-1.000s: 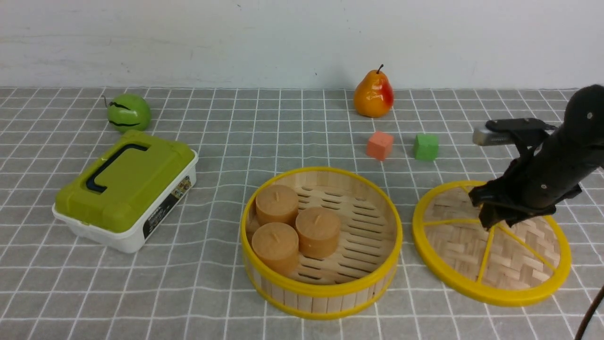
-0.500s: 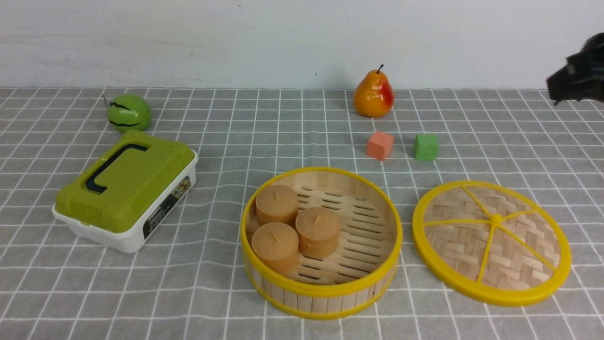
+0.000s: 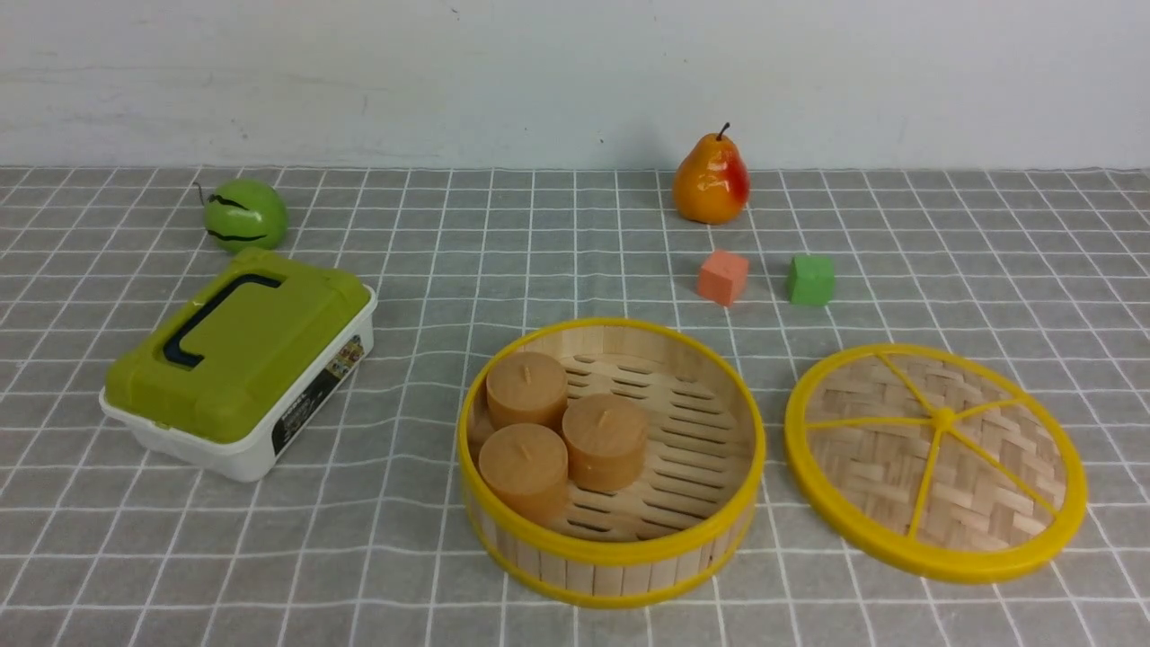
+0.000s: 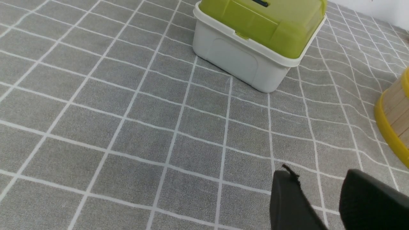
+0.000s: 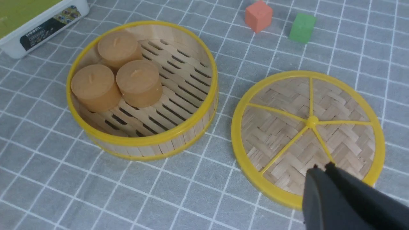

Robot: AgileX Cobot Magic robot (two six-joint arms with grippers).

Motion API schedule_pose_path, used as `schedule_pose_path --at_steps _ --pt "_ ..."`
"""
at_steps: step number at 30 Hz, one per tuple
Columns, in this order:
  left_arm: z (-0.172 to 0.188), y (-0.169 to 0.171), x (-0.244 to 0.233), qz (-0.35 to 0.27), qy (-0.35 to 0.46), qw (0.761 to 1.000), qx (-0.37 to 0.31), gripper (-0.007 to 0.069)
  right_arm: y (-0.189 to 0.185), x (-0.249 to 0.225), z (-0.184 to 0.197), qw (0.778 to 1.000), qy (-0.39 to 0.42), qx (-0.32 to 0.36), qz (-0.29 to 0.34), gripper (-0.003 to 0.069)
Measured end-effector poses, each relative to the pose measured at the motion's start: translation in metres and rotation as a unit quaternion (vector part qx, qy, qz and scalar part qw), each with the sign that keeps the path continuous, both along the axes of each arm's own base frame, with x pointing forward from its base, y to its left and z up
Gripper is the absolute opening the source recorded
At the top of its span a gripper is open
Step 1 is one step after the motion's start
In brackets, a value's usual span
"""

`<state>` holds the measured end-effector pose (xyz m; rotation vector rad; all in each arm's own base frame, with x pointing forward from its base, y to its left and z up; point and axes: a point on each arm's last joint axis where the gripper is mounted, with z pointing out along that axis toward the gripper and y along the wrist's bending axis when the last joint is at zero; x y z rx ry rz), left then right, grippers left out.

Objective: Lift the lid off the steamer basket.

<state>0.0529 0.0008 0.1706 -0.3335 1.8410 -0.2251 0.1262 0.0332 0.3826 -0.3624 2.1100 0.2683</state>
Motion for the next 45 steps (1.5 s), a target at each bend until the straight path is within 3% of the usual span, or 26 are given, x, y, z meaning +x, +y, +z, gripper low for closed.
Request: schedule_pose_path --at_steps 6,16,24,32,40,42,45 --pt "0.000 0.000 0.000 0.000 0.000 1.000 0.000 0.0239 -0.001 -0.009 -0.008 0.999 -0.024 -0.024 0.012 -0.0018" --pt "0.000 0.000 0.000 0.000 0.000 1.000 0.000 0.0239 -0.007 -0.016 -0.020 0.996 0.031 -0.087 0.020 -0.0009" --pt "0.000 0.000 0.000 0.000 0.000 1.000 0.000 0.0239 -0.010 0.001 -0.011 0.994 -0.088 -0.066 -0.025 0.0000" --pt "0.000 0.000 0.000 0.000 0.000 1.000 0.000 0.0239 -0.019 0.015 -0.070 0.979 -0.172 -0.019 -0.105 0.0007" --pt "0.000 0.000 0.000 0.000 0.000 1.000 0.000 0.0239 -0.032 -0.034 -0.139 0.963 -0.207 -0.005 -0.171 0.0015" --pt "0.000 0.000 0.000 0.000 0.000 1.000 0.000 0.0239 -0.036 -0.046 -0.160 0.951 -0.206 -0.002 -0.230 0.0018" --pt "0.000 0.000 0.000 0.000 0.000 1.000 0.000 0.0239 -0.038 -0.055 -0.183 0.955 -0.199 0.020 -0.221 0.0022"
